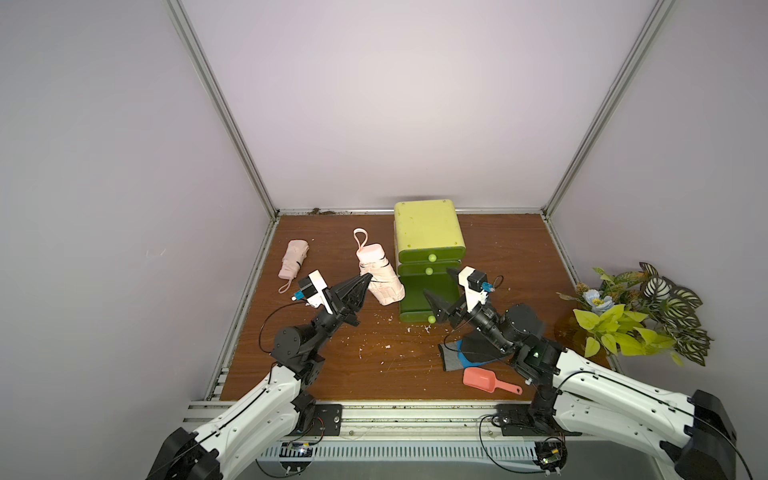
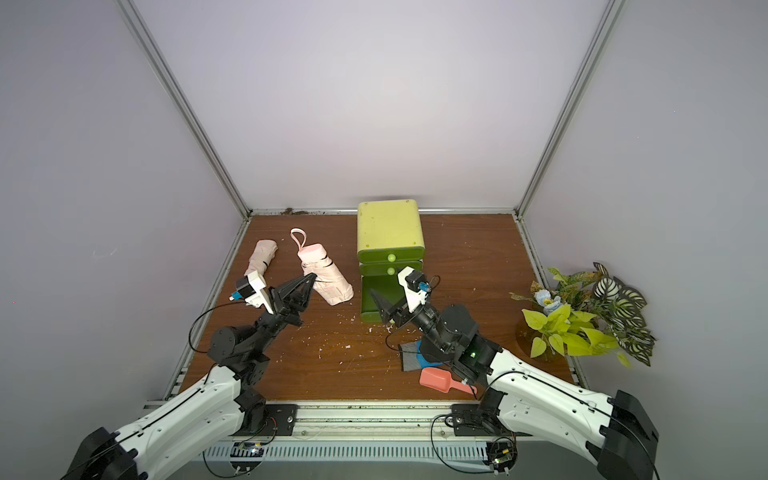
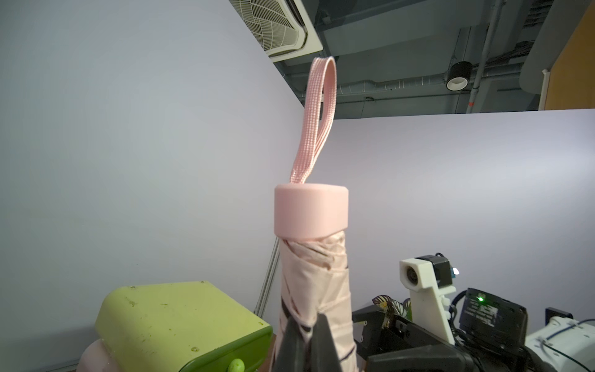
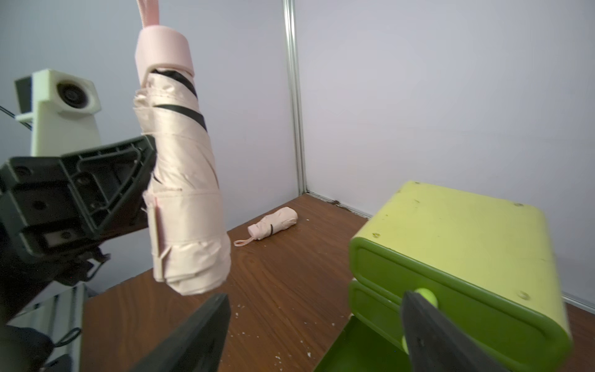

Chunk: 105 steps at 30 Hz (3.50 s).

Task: Place the umbrella in the drawer by color
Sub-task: Place the umbrella in the drawer.

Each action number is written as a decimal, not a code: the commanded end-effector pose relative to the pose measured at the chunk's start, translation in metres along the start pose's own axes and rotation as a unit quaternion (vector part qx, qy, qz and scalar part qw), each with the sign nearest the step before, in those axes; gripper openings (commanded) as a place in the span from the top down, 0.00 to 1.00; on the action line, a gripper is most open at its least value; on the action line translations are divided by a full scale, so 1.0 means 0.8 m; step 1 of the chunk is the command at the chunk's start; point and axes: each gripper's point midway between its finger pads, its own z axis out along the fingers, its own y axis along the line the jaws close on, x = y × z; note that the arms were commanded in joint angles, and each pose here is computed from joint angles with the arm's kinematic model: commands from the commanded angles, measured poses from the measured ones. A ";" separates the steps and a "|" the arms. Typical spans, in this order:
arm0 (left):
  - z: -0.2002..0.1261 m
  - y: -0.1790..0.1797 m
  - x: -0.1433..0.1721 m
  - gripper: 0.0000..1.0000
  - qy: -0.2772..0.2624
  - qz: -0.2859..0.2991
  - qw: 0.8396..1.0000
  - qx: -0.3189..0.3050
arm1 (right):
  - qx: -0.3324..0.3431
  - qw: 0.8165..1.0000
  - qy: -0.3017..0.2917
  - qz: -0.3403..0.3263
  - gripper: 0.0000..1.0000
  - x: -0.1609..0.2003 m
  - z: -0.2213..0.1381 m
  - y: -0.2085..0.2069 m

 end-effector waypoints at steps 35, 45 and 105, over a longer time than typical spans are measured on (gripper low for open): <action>0.019 -0.005 0.034 0.46 0.019 -0.043 0.999 0.000 | -0.131 0.990 0.055 0.024 1.00 0.012 0.035 0.063; -0.045 0.103 0.044 0.01 0.068 -0.010 0.955 -0.288 | 0.161 0.835 0.392 -0.350 1.00 0.068 -0.018 -0.103; -0.154 0.173 0.082 0.01 0.126 0.044 0.861 -0.490 | 0.098 0.907 0.260 -0.317 0.29 0.104 0.008 -0.048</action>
